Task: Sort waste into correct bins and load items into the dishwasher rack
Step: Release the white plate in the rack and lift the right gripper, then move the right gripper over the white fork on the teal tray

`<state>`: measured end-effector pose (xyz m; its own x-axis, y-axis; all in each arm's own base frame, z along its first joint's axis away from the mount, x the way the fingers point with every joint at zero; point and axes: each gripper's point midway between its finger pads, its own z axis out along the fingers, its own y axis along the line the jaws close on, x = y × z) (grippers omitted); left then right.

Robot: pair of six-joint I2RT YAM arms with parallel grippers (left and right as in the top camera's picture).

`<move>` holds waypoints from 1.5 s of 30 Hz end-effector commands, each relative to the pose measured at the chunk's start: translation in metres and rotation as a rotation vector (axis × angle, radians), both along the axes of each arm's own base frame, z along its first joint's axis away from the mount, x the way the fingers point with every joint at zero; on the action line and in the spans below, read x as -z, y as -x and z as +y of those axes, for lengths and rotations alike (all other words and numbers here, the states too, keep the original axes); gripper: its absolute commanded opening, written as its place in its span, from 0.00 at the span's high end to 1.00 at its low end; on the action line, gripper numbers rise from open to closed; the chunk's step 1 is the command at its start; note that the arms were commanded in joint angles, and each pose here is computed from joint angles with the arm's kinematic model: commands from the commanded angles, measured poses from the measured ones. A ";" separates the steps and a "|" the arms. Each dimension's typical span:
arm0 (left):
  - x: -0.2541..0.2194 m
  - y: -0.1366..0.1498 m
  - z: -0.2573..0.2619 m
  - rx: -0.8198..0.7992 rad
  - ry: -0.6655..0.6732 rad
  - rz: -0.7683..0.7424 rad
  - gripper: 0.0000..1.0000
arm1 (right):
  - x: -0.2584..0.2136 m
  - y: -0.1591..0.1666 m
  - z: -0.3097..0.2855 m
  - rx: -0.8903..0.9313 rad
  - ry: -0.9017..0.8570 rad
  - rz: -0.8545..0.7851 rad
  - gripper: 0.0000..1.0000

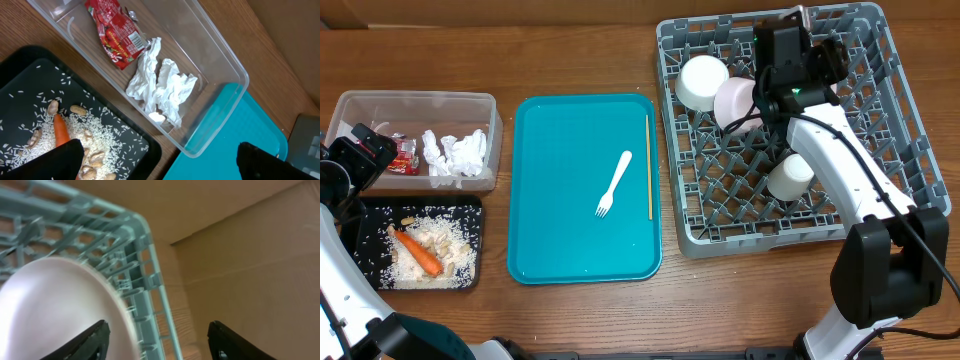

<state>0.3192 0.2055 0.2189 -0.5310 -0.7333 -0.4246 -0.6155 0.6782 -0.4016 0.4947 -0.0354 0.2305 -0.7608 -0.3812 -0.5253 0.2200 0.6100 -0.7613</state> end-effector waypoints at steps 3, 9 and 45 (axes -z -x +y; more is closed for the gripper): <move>-0.008 -0.002 0.003 -0.008 -0.016 -0.013 0.00 | -0.052 0.018 0.005 0.083 -0.002 -0.188 0.33; -0.008 -0.002 0.003 -0.007 -0.016 -0.014 0.00 | -0.093 0.035 0.050 -0.034 -0.120 -0.309 0.33; -0.008 -0.002 0.003 -0.007 -0.017 -0.013 0.00 | 0.106 0.199 0.357 -0.145 -1.181 0.367 0.65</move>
